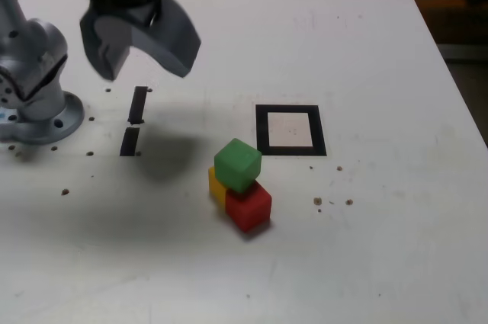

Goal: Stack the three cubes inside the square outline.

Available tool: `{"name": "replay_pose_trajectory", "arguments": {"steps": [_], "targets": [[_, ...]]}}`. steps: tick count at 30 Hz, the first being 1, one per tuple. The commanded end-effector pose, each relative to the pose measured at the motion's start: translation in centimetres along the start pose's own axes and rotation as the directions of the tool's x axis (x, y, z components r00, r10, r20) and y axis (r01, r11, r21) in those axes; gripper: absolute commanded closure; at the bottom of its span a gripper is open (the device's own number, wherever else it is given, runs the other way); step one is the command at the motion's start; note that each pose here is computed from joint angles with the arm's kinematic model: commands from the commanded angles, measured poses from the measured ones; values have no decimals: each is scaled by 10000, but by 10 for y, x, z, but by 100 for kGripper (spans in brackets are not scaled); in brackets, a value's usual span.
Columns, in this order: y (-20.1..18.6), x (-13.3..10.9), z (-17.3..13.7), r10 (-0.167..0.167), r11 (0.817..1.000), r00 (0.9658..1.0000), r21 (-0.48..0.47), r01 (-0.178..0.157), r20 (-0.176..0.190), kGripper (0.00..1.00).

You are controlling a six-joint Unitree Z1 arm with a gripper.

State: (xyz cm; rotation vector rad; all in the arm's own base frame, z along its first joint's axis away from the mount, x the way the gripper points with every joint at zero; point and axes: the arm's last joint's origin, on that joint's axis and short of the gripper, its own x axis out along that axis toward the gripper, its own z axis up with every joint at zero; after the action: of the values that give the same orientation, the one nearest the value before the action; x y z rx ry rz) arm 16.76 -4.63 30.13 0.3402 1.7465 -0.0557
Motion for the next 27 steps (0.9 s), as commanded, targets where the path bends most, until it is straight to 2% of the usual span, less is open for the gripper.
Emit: {"name": "replay_pose_trajectory", "arguments": {"steps": [1,4,7,11,18,20,21,24,27], "targets": [[2,-61,18,-78,10000,9875,46,72,1574,0],[-7,-89,39,-96,9989,9780,478,-4,2085,0],[-17,-107,63,-128,9962,9725,867,-76,2324,0],[-27,-116,86,-155,9926,9702,1208,-143,2419,0],[-50,-116,104,-219,9834,9697,1798,-229,2431,0],[-57,-113,109,-268,9799,9715,1982,-210,2355,0],[-61,-111,112,-303,9782,9736,2067,-176,2264,0],[-69,-97,121,-383,9740,9838,2266,-24,1750,0],[-74,-74,126,-351,9711,9951,2382,121,923,1]]}}
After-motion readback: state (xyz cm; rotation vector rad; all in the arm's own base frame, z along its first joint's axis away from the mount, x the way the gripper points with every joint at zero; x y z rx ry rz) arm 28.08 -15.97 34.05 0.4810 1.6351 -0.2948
